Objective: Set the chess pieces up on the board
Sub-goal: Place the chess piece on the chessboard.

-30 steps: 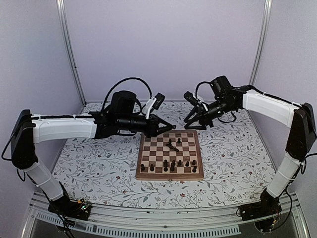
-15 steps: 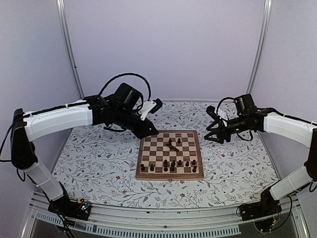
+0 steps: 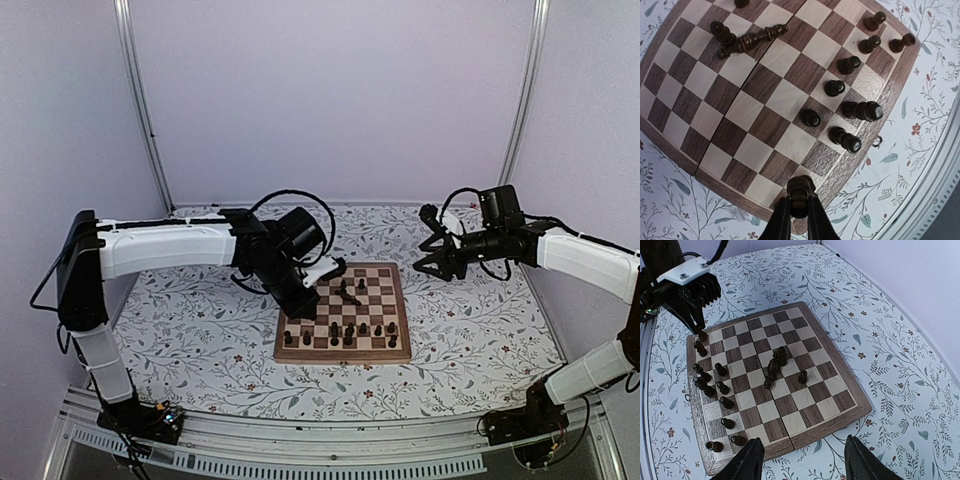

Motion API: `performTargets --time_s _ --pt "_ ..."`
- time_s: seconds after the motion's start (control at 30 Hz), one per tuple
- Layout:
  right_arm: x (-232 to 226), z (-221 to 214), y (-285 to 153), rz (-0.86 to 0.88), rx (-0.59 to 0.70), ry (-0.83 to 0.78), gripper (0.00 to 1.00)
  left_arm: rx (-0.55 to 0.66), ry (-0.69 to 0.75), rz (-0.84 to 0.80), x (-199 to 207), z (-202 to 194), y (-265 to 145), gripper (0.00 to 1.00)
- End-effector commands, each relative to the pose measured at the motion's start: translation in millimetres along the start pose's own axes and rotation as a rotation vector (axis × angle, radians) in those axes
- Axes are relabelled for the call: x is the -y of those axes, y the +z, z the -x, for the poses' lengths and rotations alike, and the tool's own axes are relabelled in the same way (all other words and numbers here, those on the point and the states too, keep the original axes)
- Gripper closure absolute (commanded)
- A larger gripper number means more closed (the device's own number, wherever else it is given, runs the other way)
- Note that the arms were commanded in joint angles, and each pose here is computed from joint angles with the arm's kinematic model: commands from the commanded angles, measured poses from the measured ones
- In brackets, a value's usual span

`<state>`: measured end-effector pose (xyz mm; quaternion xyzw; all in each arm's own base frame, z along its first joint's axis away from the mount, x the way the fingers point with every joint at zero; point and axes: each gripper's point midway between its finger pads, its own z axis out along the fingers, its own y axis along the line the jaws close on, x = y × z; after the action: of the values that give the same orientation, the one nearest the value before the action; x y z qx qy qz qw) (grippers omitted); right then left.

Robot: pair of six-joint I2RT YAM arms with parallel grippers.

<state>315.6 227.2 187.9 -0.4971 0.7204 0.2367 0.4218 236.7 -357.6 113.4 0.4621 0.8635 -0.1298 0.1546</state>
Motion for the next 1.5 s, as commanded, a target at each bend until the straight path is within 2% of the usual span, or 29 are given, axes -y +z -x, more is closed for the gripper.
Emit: performTargets --time_s 0.0,0.4,0.97,1.37,1.47 --pt "-3.3 0.3 -2.8 0.002 0.009 -0.015 0.41 -0.054 0.020 -0.007 4.9 -3.1 12.9 0.90" --pt "-4.0 -6.4 1.3 0.016 -0.012 -0.013 0.41 -0.099 0.042 0.005 13.6 -4.7 48.8 0.89" --pt "-5.6 -11.7 5.1 0.032 -0.026 -0.006 0.41 -0.113 0.041 0.063 4.7 -1.4 63.8 0.86" --pt "-6.2 -12.8 5.5 0.036 -0.028 -0.005 0.41 -0.126 0.042 0.062 5.5 -2.5 66.7 0.79" --pt "-6.8 -13.3 6.0 0.039 -0.029 -0.004 0.40 -0.124 0.041 0.070 4.8 -2.0 66.2 0.71"
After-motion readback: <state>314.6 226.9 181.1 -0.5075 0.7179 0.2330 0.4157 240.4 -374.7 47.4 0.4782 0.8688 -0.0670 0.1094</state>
